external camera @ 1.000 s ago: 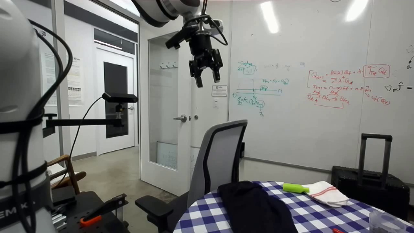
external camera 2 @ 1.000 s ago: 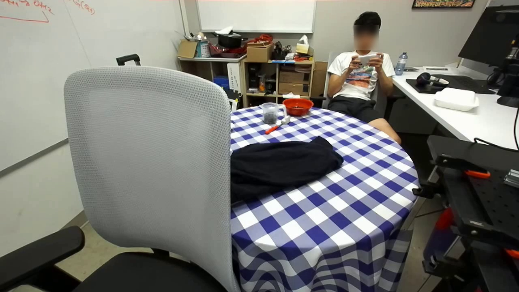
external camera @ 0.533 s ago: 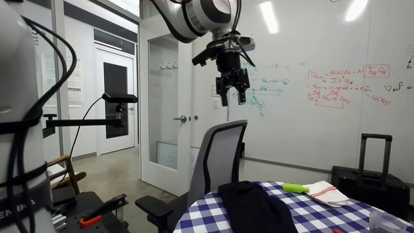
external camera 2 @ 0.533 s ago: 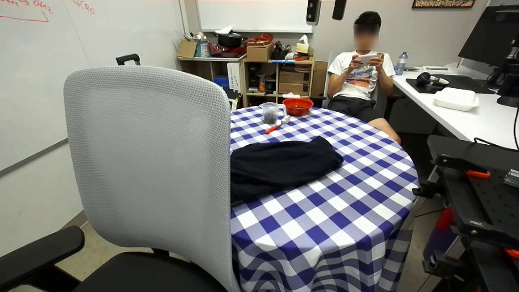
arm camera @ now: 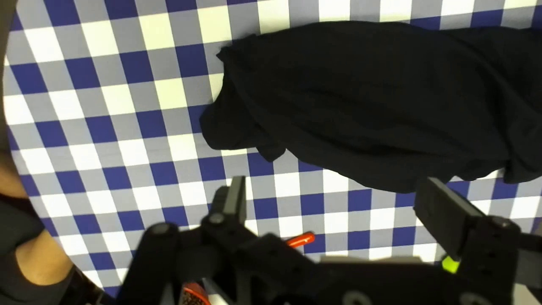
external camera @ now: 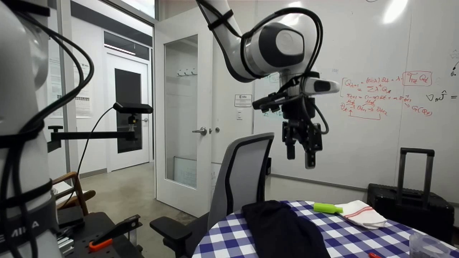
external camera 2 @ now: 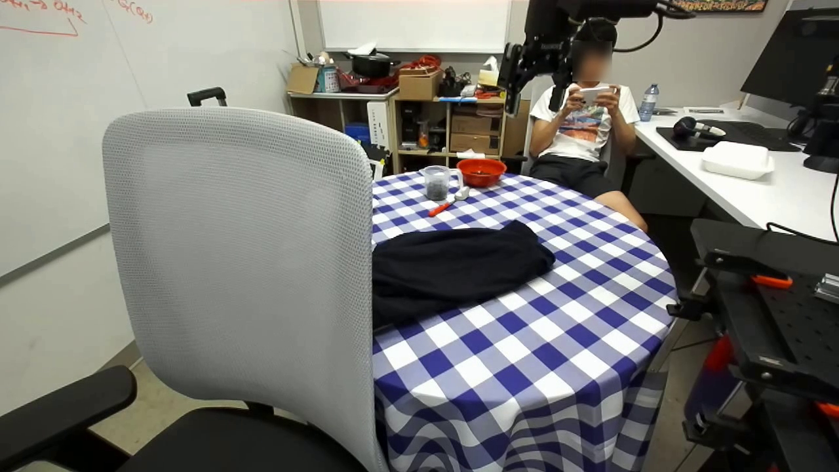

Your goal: Hang the black cloth on the white chair

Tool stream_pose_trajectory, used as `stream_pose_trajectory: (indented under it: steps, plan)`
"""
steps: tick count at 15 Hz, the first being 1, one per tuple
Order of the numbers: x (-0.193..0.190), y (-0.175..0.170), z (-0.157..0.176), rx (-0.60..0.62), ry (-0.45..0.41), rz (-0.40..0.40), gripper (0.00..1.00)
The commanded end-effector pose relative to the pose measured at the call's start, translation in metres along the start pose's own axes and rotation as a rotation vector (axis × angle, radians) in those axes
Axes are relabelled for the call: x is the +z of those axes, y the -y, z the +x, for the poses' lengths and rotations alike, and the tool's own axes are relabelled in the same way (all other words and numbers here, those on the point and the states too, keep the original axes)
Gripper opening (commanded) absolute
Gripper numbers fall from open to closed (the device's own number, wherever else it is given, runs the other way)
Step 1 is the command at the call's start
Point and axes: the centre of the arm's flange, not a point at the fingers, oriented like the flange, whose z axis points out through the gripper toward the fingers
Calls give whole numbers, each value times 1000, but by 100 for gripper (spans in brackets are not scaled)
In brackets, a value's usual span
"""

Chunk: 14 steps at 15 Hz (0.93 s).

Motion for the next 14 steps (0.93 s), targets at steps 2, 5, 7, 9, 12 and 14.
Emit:
stream_pose_trajectory:
  steps: [2,5,7,9,12,14]
  plan:
    - [75,-26,14,112,43,48,100]
    - [116,-55,9,178,70,75,100]
    - [141,-71,7,205,82,103,100]
    - [163,-83,8,216,89,120,100]
    - [190,-87,13,187,101,135,100]
    - [202,-84,21,128,110,169,100]
